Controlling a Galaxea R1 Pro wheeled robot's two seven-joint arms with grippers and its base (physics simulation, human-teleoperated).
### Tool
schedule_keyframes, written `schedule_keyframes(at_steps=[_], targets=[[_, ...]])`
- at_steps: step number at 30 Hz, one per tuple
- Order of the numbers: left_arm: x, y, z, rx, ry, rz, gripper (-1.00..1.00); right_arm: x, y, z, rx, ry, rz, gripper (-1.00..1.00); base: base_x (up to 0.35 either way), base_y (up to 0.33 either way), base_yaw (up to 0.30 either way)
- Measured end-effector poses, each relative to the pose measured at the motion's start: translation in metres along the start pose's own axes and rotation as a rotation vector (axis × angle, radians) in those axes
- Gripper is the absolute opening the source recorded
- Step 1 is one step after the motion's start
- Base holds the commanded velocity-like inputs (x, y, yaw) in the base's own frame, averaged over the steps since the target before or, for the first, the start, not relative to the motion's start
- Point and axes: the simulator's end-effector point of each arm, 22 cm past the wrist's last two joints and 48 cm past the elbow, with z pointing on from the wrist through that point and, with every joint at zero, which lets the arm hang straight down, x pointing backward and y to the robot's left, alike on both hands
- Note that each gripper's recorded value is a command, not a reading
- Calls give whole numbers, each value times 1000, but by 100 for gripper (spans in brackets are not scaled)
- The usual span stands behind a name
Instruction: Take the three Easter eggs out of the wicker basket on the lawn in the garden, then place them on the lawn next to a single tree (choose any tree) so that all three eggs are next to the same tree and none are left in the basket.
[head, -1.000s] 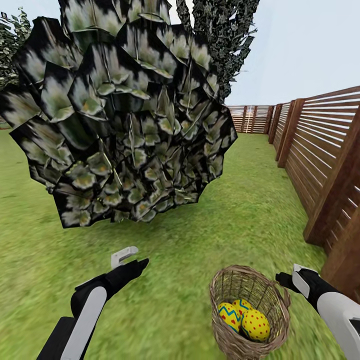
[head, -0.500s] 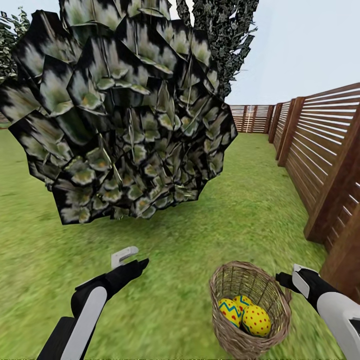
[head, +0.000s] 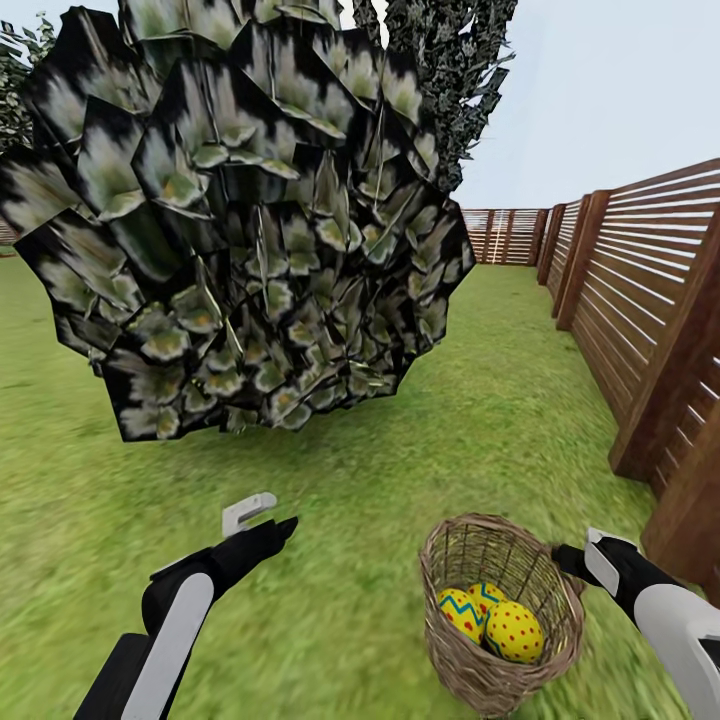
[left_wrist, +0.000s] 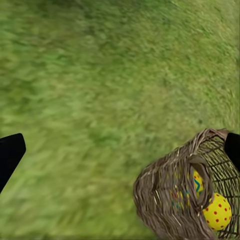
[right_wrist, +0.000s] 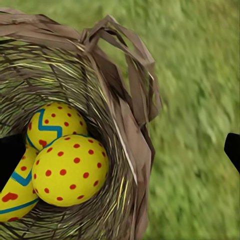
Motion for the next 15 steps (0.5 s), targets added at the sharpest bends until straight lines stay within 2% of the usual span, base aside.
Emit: schedule_keyframes(at_steps=[15], targets=[[27, 15, 13, 0, 0, 0, 100, 24, -5, 23, 9, 0, 0, 100, 0, 0, 0]])
